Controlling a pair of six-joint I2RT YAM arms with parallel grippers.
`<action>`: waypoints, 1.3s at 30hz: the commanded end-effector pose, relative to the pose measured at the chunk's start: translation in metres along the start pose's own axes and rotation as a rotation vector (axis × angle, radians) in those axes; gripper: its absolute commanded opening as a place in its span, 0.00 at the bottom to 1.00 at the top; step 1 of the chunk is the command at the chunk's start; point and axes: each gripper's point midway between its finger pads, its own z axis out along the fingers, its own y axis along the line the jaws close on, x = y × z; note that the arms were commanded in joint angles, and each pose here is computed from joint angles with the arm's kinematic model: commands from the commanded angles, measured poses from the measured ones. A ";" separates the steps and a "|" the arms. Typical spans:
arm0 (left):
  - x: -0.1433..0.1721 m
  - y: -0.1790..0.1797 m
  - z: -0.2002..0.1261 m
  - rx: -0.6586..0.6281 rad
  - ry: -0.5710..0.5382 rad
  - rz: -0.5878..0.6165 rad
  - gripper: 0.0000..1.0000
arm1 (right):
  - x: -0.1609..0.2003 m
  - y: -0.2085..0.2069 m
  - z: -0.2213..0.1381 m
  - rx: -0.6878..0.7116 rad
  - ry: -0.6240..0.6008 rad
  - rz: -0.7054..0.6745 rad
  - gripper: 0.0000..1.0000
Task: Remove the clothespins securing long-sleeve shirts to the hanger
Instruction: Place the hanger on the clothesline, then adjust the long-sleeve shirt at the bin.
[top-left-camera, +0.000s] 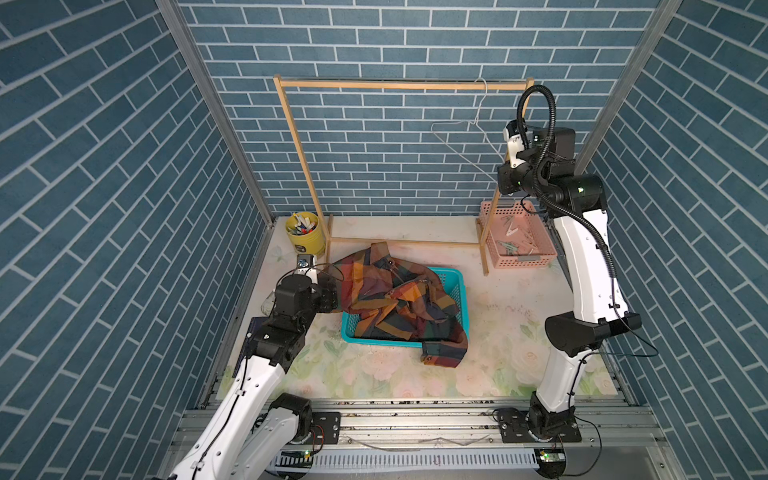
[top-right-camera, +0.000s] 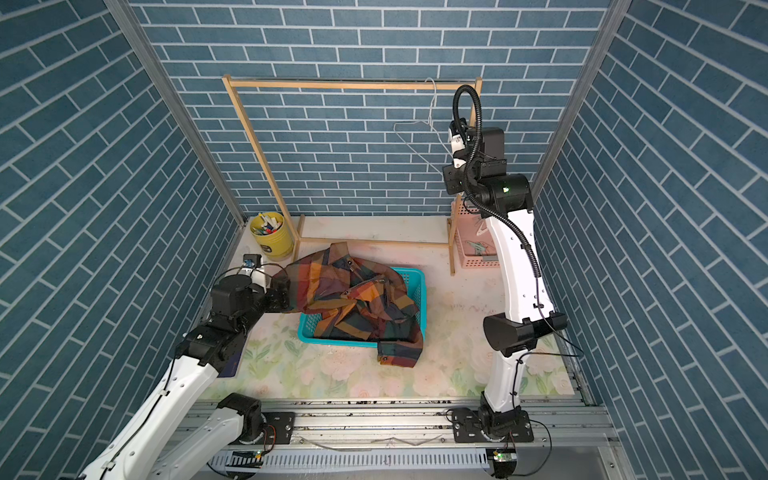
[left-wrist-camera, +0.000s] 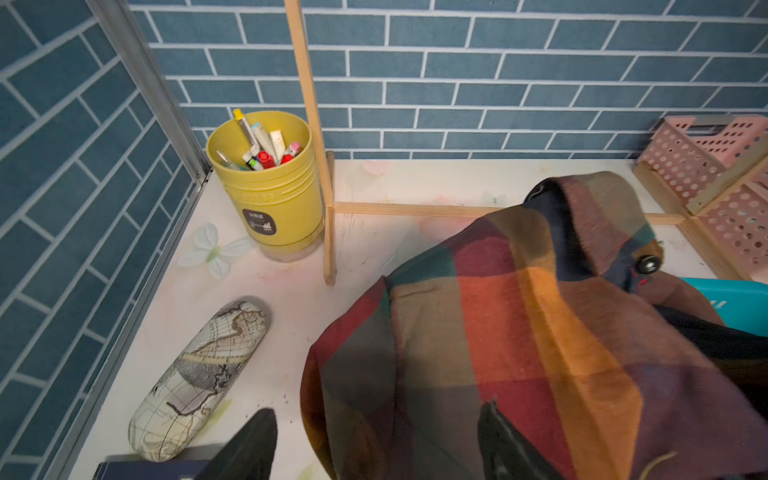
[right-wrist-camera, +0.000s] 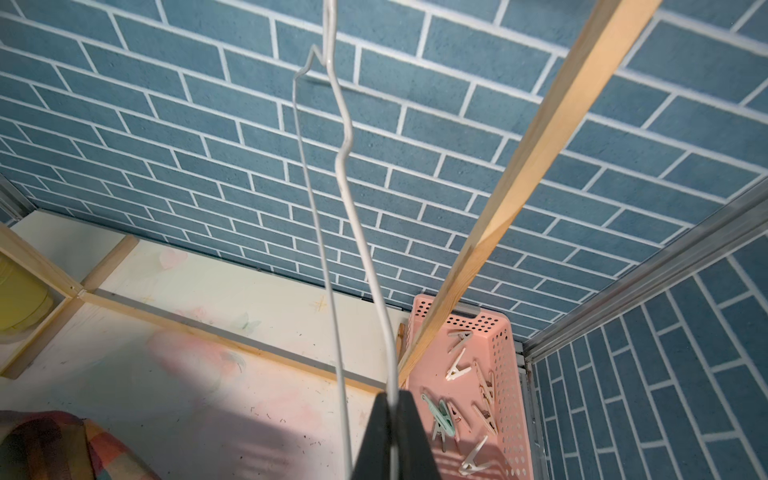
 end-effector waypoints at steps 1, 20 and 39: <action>0.006 0.010 0.001 -0.047 -0.022 -0.046 0.80 | -0.001 0.001 0.005 -0.003 0.000 0.007 0.00; -0.007 -0.028 0.054 0.105 -0.014 -0.034 0.79 | 0.011 0.022 -0.020 -0.087 -0.019 0.043 0.72; -0.038 -0.092 0.075 0.405 -0.004 -0.082 0.00 | 0.202 0.084 -0.124 -0.231 0.252 0.314 0.77</action>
